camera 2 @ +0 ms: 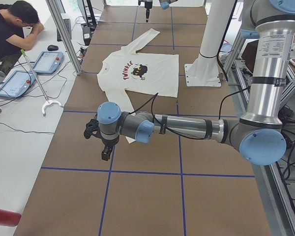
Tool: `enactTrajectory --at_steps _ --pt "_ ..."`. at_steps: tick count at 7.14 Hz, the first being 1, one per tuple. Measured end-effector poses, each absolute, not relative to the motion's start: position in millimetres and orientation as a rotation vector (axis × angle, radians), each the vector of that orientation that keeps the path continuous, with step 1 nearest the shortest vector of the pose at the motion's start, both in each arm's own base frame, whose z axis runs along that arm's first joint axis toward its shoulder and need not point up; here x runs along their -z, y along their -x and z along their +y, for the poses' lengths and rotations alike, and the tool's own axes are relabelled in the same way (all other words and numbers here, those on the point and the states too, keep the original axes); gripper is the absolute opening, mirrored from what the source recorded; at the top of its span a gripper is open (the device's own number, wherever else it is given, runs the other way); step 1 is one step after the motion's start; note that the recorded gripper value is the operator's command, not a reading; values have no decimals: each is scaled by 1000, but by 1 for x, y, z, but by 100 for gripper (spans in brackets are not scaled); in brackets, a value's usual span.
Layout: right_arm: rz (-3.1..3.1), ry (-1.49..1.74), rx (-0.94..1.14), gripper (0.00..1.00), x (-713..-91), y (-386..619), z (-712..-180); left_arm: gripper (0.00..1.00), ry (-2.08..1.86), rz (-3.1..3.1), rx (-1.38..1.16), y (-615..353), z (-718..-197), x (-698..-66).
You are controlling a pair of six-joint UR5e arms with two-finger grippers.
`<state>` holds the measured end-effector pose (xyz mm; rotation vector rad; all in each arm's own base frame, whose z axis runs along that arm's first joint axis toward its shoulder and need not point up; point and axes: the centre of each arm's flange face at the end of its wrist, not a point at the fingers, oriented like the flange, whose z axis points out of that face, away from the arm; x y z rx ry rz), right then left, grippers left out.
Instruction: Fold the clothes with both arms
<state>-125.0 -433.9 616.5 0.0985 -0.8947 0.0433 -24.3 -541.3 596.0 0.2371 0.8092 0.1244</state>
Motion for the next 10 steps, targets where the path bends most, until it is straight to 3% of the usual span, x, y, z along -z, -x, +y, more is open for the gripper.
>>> enactTrajectory --at_steps 10 --pt "-822 12 31 100 -662 186 -397 100 -219 813 -114 23 -537 -606"
